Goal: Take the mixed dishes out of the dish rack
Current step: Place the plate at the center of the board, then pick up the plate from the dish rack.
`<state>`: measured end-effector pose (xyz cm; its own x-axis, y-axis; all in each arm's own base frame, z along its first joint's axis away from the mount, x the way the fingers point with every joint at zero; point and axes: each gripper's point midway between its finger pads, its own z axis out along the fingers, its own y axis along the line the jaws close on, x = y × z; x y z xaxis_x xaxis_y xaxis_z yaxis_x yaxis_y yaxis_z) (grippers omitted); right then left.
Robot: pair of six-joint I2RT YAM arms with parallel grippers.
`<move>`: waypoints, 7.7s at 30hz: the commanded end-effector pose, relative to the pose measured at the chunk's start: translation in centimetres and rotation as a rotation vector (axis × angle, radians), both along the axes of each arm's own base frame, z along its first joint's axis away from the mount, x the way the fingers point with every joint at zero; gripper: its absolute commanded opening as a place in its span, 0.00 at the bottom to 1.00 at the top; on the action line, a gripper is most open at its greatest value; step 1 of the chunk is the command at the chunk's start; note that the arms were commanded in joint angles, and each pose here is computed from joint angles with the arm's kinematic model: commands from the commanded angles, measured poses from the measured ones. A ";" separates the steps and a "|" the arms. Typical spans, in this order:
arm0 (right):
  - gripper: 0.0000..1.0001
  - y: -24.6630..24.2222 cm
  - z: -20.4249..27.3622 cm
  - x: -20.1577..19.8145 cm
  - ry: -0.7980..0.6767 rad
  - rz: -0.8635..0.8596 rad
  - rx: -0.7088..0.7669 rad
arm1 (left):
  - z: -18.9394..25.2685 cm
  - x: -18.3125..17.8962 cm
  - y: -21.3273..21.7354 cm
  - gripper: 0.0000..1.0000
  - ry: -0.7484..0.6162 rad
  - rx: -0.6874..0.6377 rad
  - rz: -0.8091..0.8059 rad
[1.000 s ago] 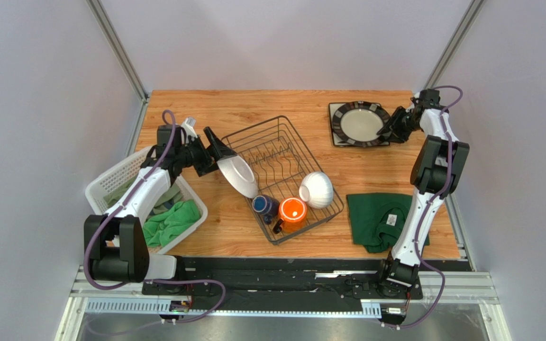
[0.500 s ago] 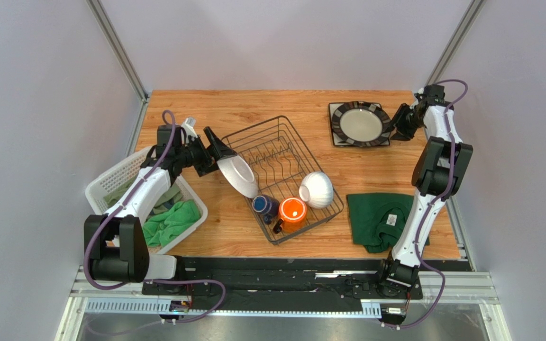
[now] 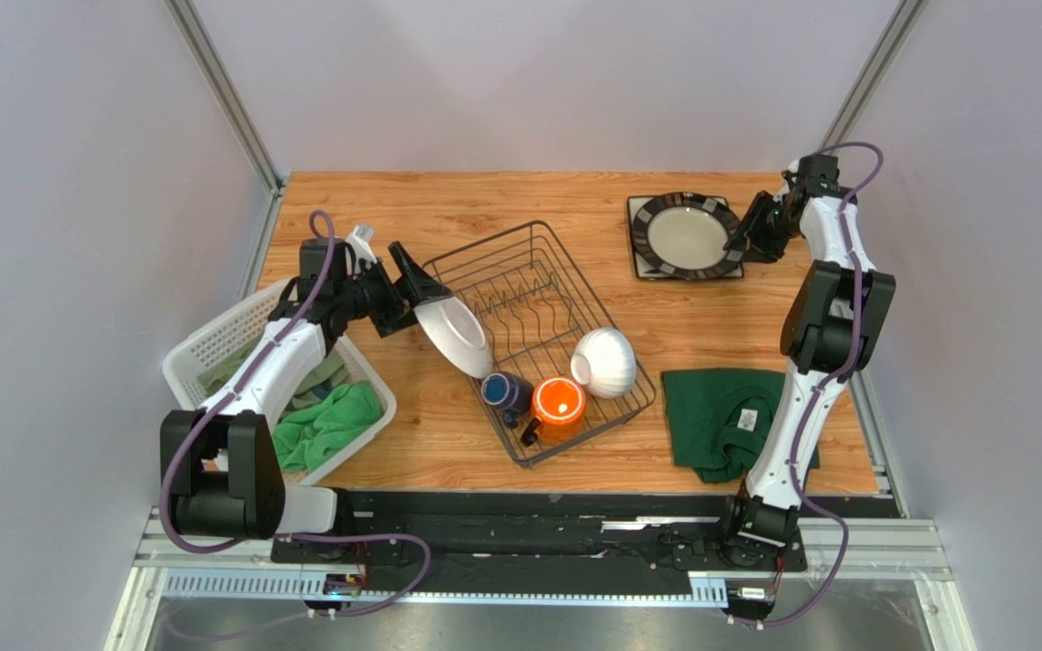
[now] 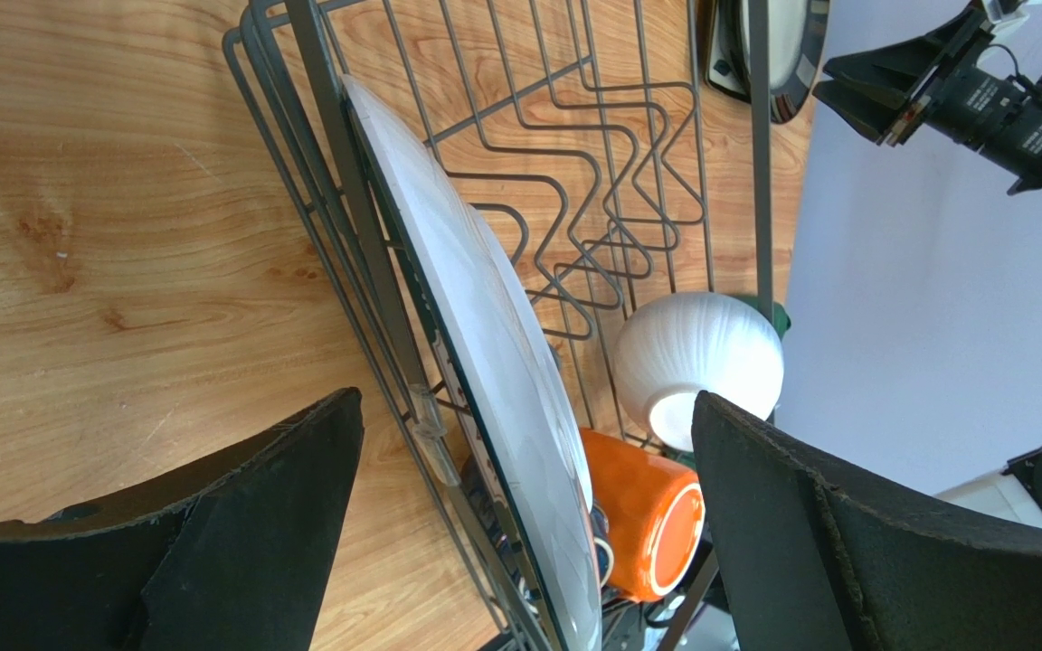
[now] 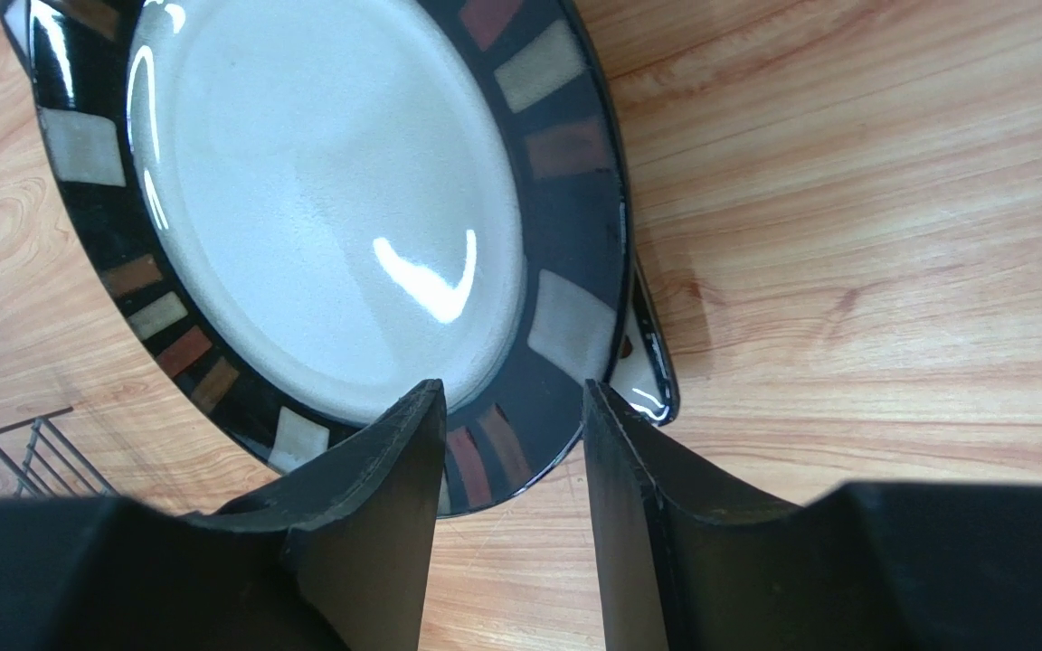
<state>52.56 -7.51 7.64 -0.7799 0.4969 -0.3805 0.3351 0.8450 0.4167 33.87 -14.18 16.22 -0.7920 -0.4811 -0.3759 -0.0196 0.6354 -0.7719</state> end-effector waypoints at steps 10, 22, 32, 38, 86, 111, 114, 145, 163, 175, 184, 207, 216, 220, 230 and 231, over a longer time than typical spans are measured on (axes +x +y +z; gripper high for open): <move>0.45 0.7 3.4 1.6 -0.084 0.028 -0.055 | 1.5 0.0 -0.3 0.99 -0.049 -0.026 -0.006; 0.45 0.6 4.5 1.2 -0.096 0.036 -0.075 | 1.7 -0.4 -0.3 0.80 -0.034 -0.040 0.014; 0.42 0.6 4.4 0.8 -0.089 0.044 -0.080 | 2.2 -0.4 -0.3 0.66 -0.047 -0.047 0.022; 0.40 0.7 4.4 0.4 -0.084 0.047 -0.079 | 2.1 -0.1 -0.4 0.56 -0.037 -0.054 0.015; 0.30 0.6 5.5 -1.4 -0.082 0.052 -0.098 | 6.8 -2.2 -1.4 0.00 -0.117 -0.227 0.044; 0.40 1.2 10.4 -2.6 -0.171 0.115 -0.123 | 11.6 -4.9 -1.6 0.00 -0.244 -0.236 -0.021; 0.41 1.6 11.5 -2.8 -0.200 0.135 -0.115 | 12.9 -5.2 -1.3 0.00 -0.306 -0.195 -0.022; 0.42 17.6 26.9 -11.0 -0.577 0.701 0.122 | 21.6 -8.7 -2.9 0.00 -1.173 0.593 -0.435; 0.60 24.7 29.5 -15.2 -0.516 0.891 0.443 | 16.6 -6.5 -9.3 0.00 -1.471 1.341 -0.555; 0.66 29.2 25.9 -15.6 -0.402 0.956 0.522 | 16.0 -6.2 -13.0 0.00 -1.602 1.498 -0.515; 0.66 31.2 25.1 -14.9 -0.379 0.984 0.532 | 15.1 -6.5 -14.4 0.00 -1.614 1.511 -0.535; 0.62 32.4 24.6 -15.8 -0.373 1.019 0.529 | 12.9 -6.1 -15.3 0.00 -1.600 1.518 -0.547; 0.58 33.6 24.4 -16.0 -0.367 1.043 0.541 | 13.3 -6.0 -15.7 0.00 -1.604 1.503 -0.529; 0.54 34.1 23.5 -15.9 -0.346 1.047 0.540 | 13.6 -6.2 -15.9 0.00 -1.614 1.498 -0.517; 0.28 34.4 22.3 -15.8 -0.315 1.047 0.536 | 14.1 -6.4 -15.7 0.00 -1.614 1.482 -0.486; 0.25 34.4 22.2 -15.8 -0.311 1.046 0.535 | 14.0 -6.4 -15.6 0.00 -1.613 1.481 -0.488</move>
<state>36.49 26.51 29.88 -0.8208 -0.1633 -0.5474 -0.5667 0.3533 0.7443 27.63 -29.56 26.23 0.4901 0.7920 -0.3640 0.2920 0.2443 0.9247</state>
